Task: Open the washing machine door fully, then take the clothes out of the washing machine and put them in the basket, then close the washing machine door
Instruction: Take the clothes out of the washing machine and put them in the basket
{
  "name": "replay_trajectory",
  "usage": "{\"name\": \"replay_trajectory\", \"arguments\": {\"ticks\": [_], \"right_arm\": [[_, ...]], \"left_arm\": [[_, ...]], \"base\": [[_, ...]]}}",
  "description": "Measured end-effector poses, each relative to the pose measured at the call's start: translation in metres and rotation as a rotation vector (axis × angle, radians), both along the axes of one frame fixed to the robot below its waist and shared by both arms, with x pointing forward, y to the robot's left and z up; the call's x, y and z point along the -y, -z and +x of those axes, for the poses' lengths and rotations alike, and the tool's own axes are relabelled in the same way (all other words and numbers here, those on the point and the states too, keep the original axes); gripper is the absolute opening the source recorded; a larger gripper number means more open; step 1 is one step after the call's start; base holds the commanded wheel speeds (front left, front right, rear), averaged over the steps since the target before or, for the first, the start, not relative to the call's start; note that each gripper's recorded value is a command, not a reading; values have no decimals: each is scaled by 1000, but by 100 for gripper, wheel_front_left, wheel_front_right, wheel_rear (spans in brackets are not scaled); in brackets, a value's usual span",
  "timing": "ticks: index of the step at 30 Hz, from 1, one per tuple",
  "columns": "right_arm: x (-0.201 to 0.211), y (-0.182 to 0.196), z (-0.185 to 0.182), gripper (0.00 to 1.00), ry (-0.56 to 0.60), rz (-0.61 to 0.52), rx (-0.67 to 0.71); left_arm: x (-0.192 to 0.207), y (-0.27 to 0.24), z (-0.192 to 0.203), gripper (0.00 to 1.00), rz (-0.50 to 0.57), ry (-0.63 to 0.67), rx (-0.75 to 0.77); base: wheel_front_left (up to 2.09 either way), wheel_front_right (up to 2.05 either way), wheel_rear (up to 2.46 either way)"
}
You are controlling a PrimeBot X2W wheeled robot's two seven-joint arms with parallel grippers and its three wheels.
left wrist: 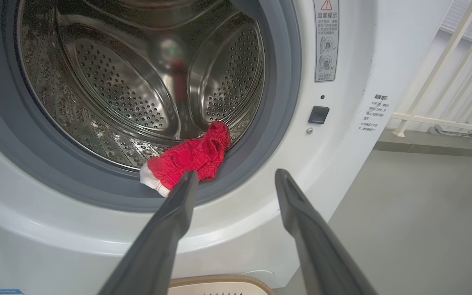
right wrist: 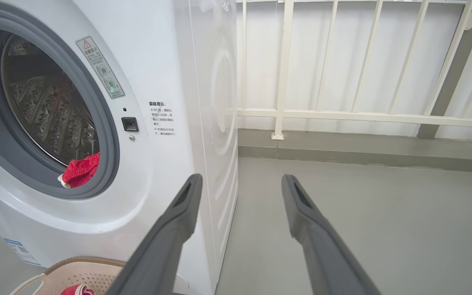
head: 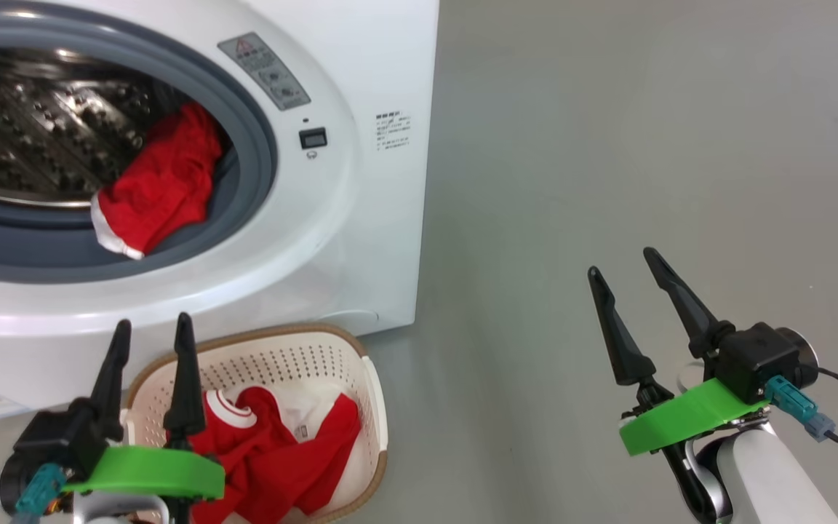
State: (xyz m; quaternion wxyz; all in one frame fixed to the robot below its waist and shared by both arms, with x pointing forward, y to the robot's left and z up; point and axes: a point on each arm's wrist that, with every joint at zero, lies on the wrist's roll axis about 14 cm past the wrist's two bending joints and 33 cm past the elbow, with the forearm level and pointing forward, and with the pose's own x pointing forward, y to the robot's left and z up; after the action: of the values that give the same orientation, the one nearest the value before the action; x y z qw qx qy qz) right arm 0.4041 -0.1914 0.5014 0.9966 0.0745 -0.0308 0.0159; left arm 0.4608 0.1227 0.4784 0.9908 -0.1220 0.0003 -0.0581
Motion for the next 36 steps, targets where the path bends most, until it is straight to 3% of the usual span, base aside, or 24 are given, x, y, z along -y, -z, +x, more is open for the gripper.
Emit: {"name": "replay_trajectory", "arguments": {"ticks": [36], "right_arm": [[14,-23,-62,100,61,13,73]], "left_arm": [[-28,-29,-72,100,129,-64,67]], "base": [[0,0,0]]}}
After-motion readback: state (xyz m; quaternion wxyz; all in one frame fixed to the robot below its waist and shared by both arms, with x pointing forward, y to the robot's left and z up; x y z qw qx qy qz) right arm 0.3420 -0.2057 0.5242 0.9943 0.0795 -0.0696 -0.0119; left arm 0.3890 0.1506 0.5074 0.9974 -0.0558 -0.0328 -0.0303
